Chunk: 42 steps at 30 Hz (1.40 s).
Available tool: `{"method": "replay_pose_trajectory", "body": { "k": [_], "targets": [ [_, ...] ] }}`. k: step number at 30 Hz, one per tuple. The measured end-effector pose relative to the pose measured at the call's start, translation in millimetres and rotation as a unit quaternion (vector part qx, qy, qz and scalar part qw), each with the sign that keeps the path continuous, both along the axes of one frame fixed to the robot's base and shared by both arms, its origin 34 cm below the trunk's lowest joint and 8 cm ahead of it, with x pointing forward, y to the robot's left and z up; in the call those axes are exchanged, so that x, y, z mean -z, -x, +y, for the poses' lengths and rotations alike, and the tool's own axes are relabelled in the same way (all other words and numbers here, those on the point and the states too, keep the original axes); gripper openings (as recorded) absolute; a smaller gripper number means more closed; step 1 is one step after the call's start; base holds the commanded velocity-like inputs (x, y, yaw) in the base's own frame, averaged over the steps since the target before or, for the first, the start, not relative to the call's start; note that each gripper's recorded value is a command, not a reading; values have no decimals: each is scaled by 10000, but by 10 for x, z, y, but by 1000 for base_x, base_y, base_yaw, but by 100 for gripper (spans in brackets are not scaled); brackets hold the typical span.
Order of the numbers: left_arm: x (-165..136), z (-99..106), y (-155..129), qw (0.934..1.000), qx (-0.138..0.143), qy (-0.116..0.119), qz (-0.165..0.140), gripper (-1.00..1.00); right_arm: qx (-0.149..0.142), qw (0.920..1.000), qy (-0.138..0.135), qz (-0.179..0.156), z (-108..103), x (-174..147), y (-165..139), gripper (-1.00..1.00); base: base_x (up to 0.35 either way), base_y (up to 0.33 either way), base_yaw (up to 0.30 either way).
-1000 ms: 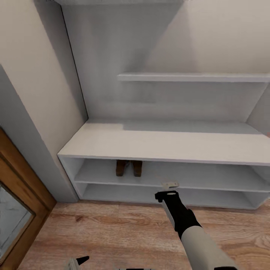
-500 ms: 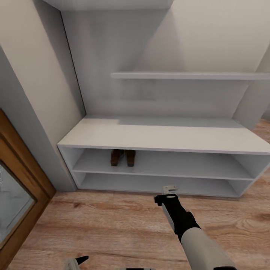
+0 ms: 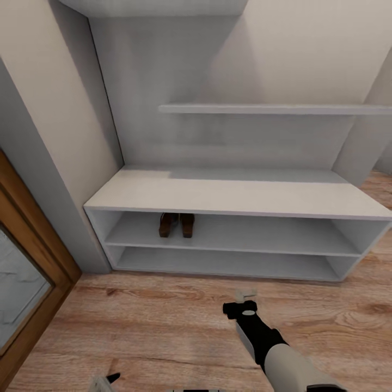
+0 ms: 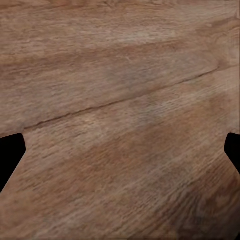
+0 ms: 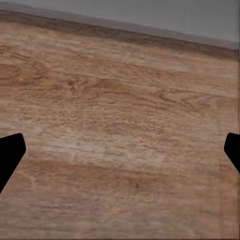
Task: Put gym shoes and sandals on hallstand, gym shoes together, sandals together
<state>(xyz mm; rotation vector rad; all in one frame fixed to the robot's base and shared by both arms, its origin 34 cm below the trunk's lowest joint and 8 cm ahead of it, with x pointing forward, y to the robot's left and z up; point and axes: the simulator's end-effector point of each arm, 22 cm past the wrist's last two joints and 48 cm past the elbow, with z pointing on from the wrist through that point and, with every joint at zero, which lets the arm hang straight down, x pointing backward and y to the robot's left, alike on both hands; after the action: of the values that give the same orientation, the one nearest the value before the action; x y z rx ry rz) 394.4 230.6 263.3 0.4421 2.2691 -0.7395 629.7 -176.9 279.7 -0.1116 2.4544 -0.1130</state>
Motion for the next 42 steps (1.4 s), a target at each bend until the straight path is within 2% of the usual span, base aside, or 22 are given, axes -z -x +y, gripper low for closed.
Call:
{"method": "replay_pose_trajectory", "body": {
  "k": [4, 6, 8, 9, 10, 12, 19, 20, 23, 29, 37, 41, 42],
  "targets": [
    [33, 28, 22, 10000, -49, -37, 43, 100, 18, 9999, 45, -113, -116, 41, 29, 100, -1, -1, -35],
    [54, 38, 36, 9999, -78, -55, 71, 100, 34, 9997, 123, -195, -277, 107, 91, 100, 0, 0, -9],
    [85, 66, 47, 9998, -147, -100, 96, 100, 74, 9996, 253, -42, -493, 245, 246, 100, 0, 0, -97],
    [137, 202, -4, 9986, -435, -289, 51, 100, 152, 9982, 488, 312, -892, 488, 578, 100, 0, 0, -228],
    [148, 224, -9, 9983, -483, -321, 48, 100, 214, 9971, 627, 383, -1131, 524, 649, 100, 0, 0, -243],
    [161, 240, -9, 9980, -530, -349, 53, 100, 254, 9962, 723, 422, -1302, 549, 708, 100, 0, 0, -274],
    [180, 260, -6, 9975, -583, -386, 67, 100, 326, 9941, 868, 567, -1589, 644, 936, 100, 0, 0, -290],
    [192, 277, -11, 9971, -620, -426, 68, 100, 350, 9935, 897, 610, -1665, 688, 1046, 100, 0, 0, -297],
    [216, 318, -23, 9962, -703, -512, 70, 100, 341, 9939, 899, 546, -1700, 733, 1170, 100, 0, 0, -299],
    [294, 425, -4, 9931, -929, -699, 122, 100, 290, 9961, 822, 144, -1674, 761, 1349, 100, 0, 0, -300],
    [353, 570, -10, 9877, -1233, -960, -14, 100, 241, 9970, 731, -68, -1604, 824, 1641, 100, 0, 0, -300],
    [391, 570, 11, 9859, -1329, -1020, 7, 100, 247, 9970, 721, -139, -1611, 813, 1652, 100, 0, 0, -300],
    [412, 530, 19, 9850, -1382, -1035, 18, 100, 332, 9968, 703, -170, -1643, 807, 1664, 100, 0, 0, -300]
  ]
}}
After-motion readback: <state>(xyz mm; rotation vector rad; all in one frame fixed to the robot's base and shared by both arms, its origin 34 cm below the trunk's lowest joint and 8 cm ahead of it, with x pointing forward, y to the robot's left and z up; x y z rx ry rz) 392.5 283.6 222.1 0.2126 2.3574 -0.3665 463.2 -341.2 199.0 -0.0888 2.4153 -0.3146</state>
